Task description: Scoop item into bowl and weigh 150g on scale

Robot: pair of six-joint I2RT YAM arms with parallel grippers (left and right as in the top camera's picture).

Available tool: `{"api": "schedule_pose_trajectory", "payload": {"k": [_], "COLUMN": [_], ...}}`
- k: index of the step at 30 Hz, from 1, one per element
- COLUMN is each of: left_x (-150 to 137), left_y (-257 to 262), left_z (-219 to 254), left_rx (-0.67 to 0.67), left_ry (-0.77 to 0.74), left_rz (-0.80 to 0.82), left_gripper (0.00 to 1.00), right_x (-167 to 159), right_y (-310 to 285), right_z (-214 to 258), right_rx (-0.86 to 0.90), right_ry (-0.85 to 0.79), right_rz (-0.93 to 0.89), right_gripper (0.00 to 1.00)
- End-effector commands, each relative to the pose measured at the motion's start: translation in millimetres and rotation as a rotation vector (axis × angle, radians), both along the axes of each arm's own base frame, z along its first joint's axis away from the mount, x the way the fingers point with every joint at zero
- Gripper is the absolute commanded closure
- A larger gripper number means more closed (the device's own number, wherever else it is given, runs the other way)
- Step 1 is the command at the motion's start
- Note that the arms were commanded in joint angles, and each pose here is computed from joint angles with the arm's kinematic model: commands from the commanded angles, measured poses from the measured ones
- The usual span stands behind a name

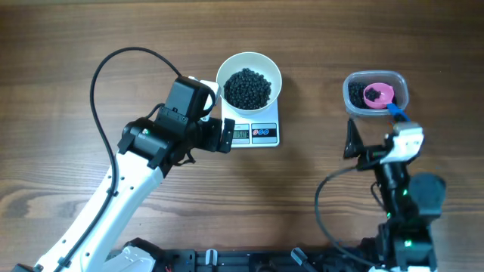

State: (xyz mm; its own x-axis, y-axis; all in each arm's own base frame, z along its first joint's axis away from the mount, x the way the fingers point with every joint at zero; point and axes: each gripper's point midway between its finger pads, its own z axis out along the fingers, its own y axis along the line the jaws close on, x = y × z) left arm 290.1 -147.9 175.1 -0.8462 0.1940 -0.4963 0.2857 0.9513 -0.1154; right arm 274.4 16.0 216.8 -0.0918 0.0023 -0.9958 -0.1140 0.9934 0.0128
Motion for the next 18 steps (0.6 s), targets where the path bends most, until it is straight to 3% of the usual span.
{"api": "schedule_pose_trajectory", "payload": {"k": [1, 18], "left_x": [1.1, 1.0], "left_y": [0.6, 0.6], "left_z": [-0.6, -0.6], "left_rx": [-0.001, -0.001], "left_ry": [0.0, 0.001], "left_rz": [0.008, 0.008], "left_gripper": [0.0, 0.0], "right_x": [-12.2, -34.3], "right_y": [6.0, 4.0], "right_z": [-8.8, 3.6], "right_rx": [0.011, -0.03], "right_ry": [-0.067, -0.162], "right_rz": [0.029, 0.014], "right_gripper": [0.0, 0.0]}}
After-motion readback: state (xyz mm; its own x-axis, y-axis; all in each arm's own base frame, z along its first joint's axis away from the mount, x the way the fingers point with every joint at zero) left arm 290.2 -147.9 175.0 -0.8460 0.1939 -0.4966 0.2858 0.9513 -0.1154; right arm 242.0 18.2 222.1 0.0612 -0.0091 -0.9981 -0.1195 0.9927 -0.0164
